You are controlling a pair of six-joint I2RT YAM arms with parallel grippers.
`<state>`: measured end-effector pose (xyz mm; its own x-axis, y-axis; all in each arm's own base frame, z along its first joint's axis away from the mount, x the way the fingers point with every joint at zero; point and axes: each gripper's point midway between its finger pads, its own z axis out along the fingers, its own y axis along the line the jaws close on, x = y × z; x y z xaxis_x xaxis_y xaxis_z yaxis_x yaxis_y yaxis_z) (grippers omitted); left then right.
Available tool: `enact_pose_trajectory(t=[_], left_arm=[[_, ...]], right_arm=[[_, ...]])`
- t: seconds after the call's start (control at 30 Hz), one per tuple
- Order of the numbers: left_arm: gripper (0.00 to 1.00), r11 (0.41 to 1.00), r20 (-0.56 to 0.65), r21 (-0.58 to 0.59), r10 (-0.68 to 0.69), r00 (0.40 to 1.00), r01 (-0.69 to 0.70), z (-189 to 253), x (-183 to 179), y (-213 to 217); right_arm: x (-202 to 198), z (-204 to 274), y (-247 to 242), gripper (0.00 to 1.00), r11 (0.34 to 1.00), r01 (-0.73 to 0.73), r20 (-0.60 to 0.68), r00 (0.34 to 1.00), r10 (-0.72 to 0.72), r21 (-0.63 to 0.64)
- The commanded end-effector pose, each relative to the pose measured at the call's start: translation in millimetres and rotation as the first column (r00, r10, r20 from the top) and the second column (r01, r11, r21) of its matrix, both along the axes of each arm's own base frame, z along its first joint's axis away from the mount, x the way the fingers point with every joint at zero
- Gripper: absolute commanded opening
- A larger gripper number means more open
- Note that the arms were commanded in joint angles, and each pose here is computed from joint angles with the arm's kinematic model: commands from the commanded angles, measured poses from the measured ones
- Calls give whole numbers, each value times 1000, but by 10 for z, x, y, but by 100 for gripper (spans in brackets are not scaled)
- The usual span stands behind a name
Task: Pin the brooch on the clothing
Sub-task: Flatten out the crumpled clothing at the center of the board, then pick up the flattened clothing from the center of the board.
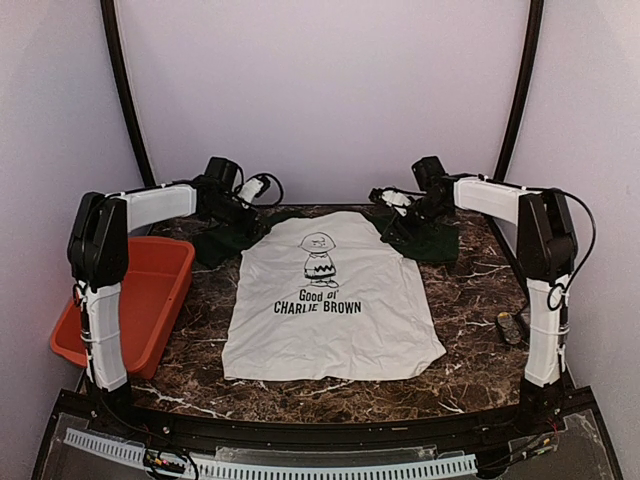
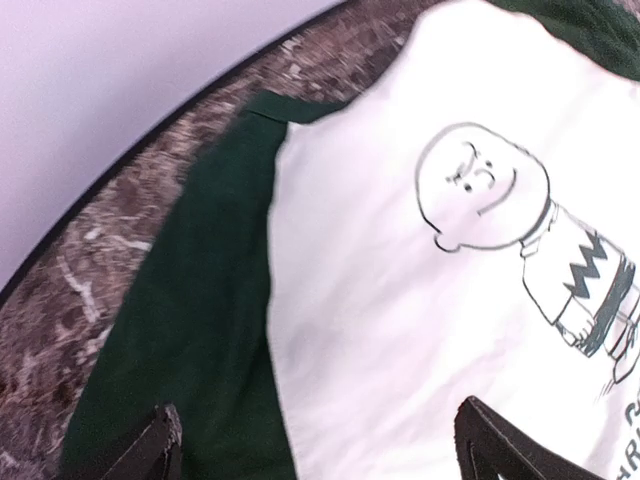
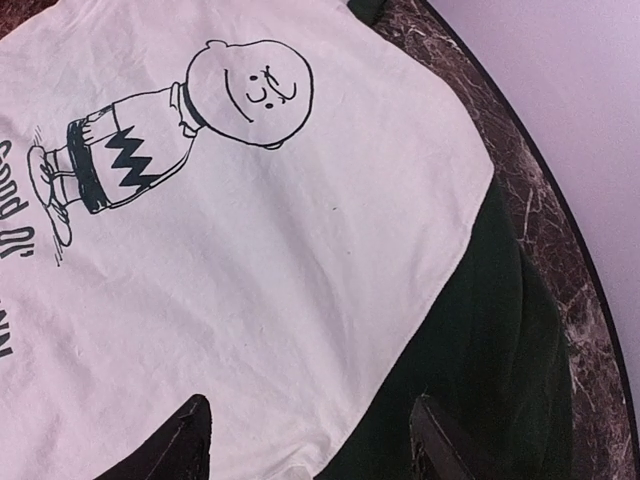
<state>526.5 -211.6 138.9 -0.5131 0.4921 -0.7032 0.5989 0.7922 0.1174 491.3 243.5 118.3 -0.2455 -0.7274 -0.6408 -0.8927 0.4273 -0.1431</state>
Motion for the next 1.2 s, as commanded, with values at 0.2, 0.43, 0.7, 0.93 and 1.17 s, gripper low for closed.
enact_pose_trajectory(t=[0.2, 0.43, 0.7, 0.93, 1.17], left_arm=[[89, 947, -106, 22, -318, 942, 322, -544, -106, -419], [87, 927, -208, 23, -363, 908, 375, -905, -175, -451], [83, 907, -301, 35, -391, 870, 419, -1121, -393, -380], [74, 900, -316, 37, -401, 860, 434, -1164, -450, -365], [51, 897, -328, 39, -404, 854, 439, -1200, -490, -349]], right_arm=[[134, -80, 238, 66, 992, -116, 26, 993, 115, 48], [132, -219, 269, 66, 989, -138, 3, 990, 138, 49], [97, -459, 309, 65, 982, -182, -51, 981, 185, 54], [87, -637, 321, 63, 978, -199, -91, 975, 204, 55], [260, -878, 252, 63, 989, -150, -64, 987, 150, -1]])
